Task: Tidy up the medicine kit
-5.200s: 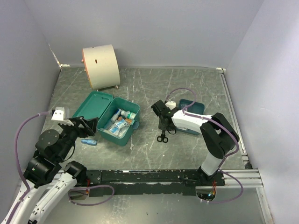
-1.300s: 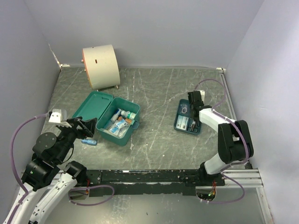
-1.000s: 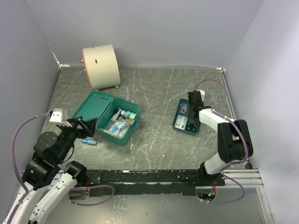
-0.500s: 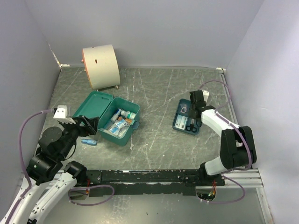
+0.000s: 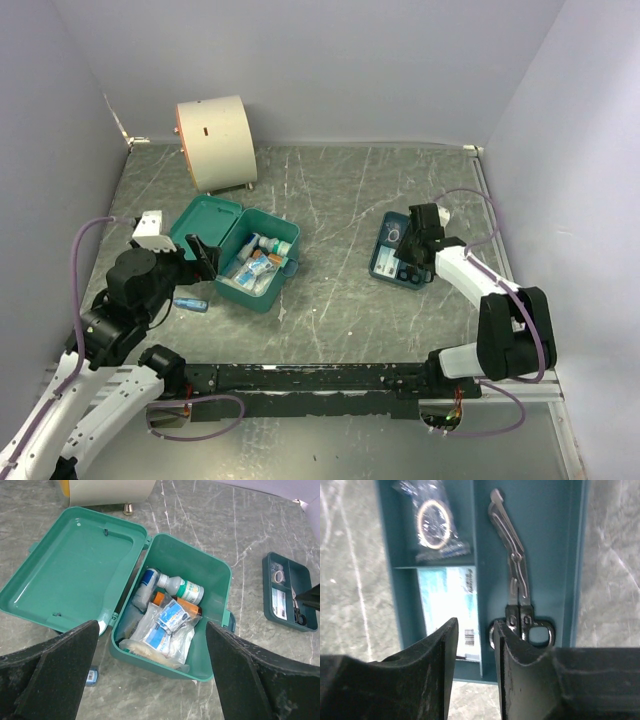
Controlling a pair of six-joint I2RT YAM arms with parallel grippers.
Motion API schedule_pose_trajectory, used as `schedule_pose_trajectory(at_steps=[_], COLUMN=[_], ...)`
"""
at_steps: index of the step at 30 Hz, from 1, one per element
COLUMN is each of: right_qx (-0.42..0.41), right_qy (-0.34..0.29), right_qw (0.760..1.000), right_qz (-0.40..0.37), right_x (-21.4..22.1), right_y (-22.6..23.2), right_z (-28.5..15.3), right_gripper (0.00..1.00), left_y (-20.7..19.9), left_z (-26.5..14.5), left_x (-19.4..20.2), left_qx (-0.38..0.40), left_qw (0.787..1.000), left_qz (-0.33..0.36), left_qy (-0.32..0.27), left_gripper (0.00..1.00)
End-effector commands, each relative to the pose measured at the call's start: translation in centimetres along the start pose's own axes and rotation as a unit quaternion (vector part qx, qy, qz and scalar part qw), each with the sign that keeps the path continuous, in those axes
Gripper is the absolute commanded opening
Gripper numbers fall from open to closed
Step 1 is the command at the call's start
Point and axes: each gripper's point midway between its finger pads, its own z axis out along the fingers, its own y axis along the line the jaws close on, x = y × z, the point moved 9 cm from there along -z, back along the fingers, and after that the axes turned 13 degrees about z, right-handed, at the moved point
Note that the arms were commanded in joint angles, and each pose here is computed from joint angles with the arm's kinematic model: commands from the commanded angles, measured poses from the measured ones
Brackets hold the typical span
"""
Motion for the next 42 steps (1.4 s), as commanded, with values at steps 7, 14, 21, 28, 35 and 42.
schedule_pose_trajectory(at_steps=[7,14,21,28,35,42], right_qx=[0.041,0.055,0.059,0.067,0.063,0.05], right_qy=[-0.003,0.002,0.003,0.004,-0.015,-0.021], right_qw=[0.999,0.997,0.996,0.995,0.996,0.996], right_qz=[-0.024,-0.049,-0.063,-0.068,-0.069,-0.071], right_x=[-0.3,-1.0,-0.8,-0.6,-1.1,-1.0], right_y=[-0.2,0.5,0.3,0.1,-0.2,-0.7], right_z=[2.2,3.8,4.6,5.1,3.1,1.5], right_gripper=[0.21,0.16,0.15,0.0,0.0,0.0], left_y=[0.4,0.2,0.2,-0.1,-0.7,-1.3], left_z=[-0.1,0.1,0.0,0.8,2.1,5.5], left_x=[-0.2,-0.3,-1.0,-0.4,-0.1,0.1], left_qx=[-0.027,-0.023,-0.032,-0.036,-0.012,-0.011], left_qw=[0.999,0.999,0.999,0.998,0.999,0.988], left_qz=[-0.024,-0.029,-0.036,-0.046,-0.013,0.072], left_qy=[-0.012,-0.011,-0.01,0.015,0.048,0.136], left_gripper=[1.0,1.0,1.0,0.97,0.99,0.95])
